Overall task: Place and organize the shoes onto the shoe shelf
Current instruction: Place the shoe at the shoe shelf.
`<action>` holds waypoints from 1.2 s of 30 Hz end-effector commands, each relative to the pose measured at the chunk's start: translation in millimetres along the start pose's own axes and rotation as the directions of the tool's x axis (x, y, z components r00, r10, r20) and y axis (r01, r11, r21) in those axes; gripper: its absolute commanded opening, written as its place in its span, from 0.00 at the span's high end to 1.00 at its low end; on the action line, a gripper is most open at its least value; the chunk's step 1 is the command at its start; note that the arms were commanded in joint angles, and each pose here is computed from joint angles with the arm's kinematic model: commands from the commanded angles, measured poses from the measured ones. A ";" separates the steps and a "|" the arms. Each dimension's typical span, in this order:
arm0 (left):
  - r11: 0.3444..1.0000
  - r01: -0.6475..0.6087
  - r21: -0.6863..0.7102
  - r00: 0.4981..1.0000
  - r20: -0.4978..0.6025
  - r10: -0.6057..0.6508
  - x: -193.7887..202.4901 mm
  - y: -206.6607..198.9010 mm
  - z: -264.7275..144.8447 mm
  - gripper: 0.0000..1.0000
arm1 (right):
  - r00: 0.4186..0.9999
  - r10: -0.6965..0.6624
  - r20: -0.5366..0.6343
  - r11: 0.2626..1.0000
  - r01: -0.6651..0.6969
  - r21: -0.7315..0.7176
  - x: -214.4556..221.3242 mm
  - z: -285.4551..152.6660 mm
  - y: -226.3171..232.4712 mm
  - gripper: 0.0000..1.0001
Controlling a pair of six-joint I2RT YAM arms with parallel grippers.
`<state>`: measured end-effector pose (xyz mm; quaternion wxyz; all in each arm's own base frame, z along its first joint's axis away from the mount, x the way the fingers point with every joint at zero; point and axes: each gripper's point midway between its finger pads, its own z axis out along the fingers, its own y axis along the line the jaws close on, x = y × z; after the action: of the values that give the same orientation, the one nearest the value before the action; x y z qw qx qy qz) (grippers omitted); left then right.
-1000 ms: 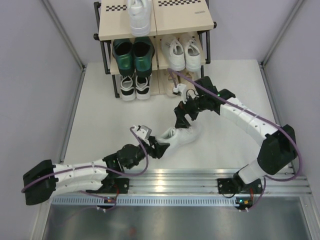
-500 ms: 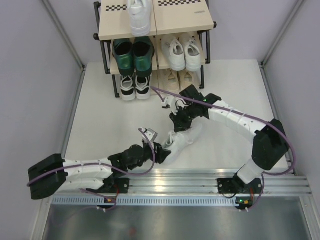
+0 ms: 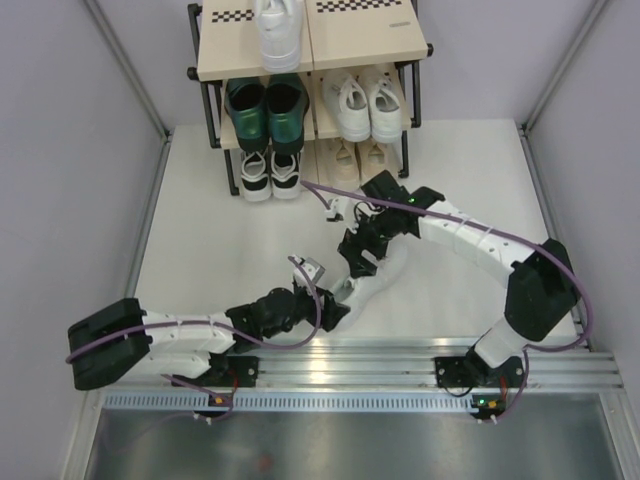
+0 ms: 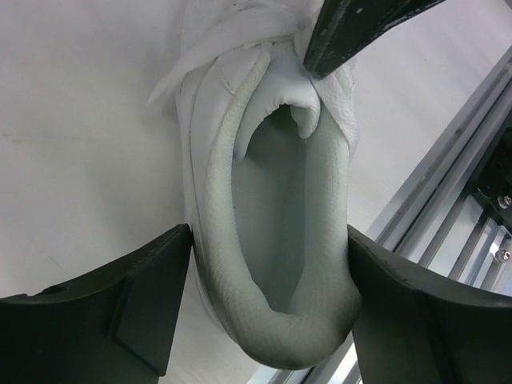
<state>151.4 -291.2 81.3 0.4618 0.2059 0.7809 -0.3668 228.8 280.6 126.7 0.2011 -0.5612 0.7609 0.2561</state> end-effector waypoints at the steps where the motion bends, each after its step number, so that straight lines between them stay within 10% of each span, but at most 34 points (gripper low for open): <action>1: 0.997 0.035 0.062 0.999 0.024 -0.037 -14.9 -17.9 5.9 0.22 | 0.999 -0.029 0.018 1.000 0.029 -0.006 -1.6 -23.9 11.3 0.14; 23: 0.999 0.045 0.027 0.985 0.168 -0.049 -73.5 -26.7 5.3 0.07 | 0.961 0.116 0.250 0.992 -0.126 0.026 4.1 -91.3 -19.8 0.11; 36: 0.986 -0.150 -0.071 0.986 0.059 0.154 -43.4 -0.3 18.5 0.23 | 0.939 0.157 0.307 0.984 -0.174 0.031 8.7 -109.1 -27.2 0.10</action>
<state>173.6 -299.7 101.5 0.4993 0.2249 0.7709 -0.3253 253.7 202.3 187.5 0.2856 -0.4442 0.7861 0.3210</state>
